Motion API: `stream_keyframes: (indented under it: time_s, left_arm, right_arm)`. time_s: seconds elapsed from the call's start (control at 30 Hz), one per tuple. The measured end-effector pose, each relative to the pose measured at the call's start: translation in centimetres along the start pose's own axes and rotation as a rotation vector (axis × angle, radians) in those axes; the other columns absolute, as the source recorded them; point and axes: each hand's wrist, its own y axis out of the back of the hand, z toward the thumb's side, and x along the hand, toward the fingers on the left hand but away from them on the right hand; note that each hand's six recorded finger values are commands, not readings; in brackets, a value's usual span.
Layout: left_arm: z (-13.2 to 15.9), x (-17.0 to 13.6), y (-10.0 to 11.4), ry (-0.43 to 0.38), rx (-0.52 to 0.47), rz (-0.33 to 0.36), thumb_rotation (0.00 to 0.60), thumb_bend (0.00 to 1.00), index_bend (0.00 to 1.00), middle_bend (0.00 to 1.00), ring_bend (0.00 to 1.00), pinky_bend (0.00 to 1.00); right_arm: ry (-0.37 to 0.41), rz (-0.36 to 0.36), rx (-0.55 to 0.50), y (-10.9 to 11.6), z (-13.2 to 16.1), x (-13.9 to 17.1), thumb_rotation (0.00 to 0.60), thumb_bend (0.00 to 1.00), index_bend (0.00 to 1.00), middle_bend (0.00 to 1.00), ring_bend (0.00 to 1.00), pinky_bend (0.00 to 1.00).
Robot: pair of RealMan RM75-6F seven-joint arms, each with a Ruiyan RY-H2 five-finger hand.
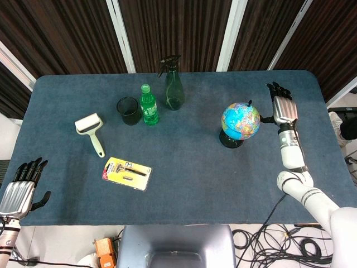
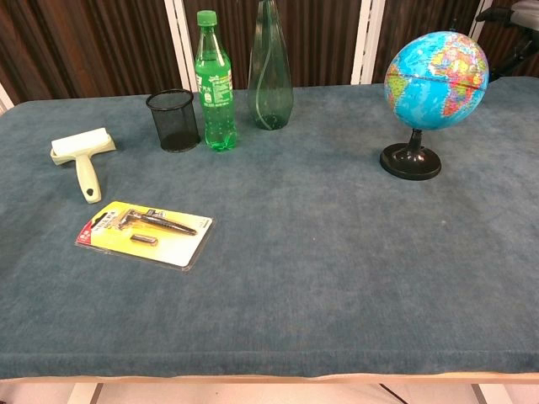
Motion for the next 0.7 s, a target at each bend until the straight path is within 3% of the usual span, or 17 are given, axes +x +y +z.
stream_keyframes:
  time_s: [0.27,0.47,0.57,0.7]
  left_arm:
    - [0.5,-0.6,0.5,-0.025,-0.004,0.019,0.6,0.37,0.0,0.0,0.0,0.05]
    - [1.0,-1.3,1.0,-0.056,-0.005,0.042,0.6,0.37,0.0,0.0,0.0,0.05]
    - [1.3,-1.7,1.2,-0.074,-0.005,0.048,0.6,0.38,0.0,0.0,0.0,0.05]
    - [1.5,-2.2,1.2,-0.085,0.006,0.051,0.6,0.39,0.0,0.0,0.0,0.05]
  right_arm:
    - [0.086,-0.061,0.032,1.5,-1.2,4.5,0.6,0.15,0.0,0.0,0.0,0.0]
    - [0.128,-0.024,0.072,1.1,-3.0,13.1,0.6,0.15,0.0,0.0,0.0,0.0]
    - [0.104,-0.004,0.107,0.8,-4.4,18.8,0.6,0.15,0.0,0.0,0.0,0.0]
    - [0.056,-0.038,0.147,0.9,-6.3,25.6,0.6,0.15,0.0,0.0,0.0,0.0]
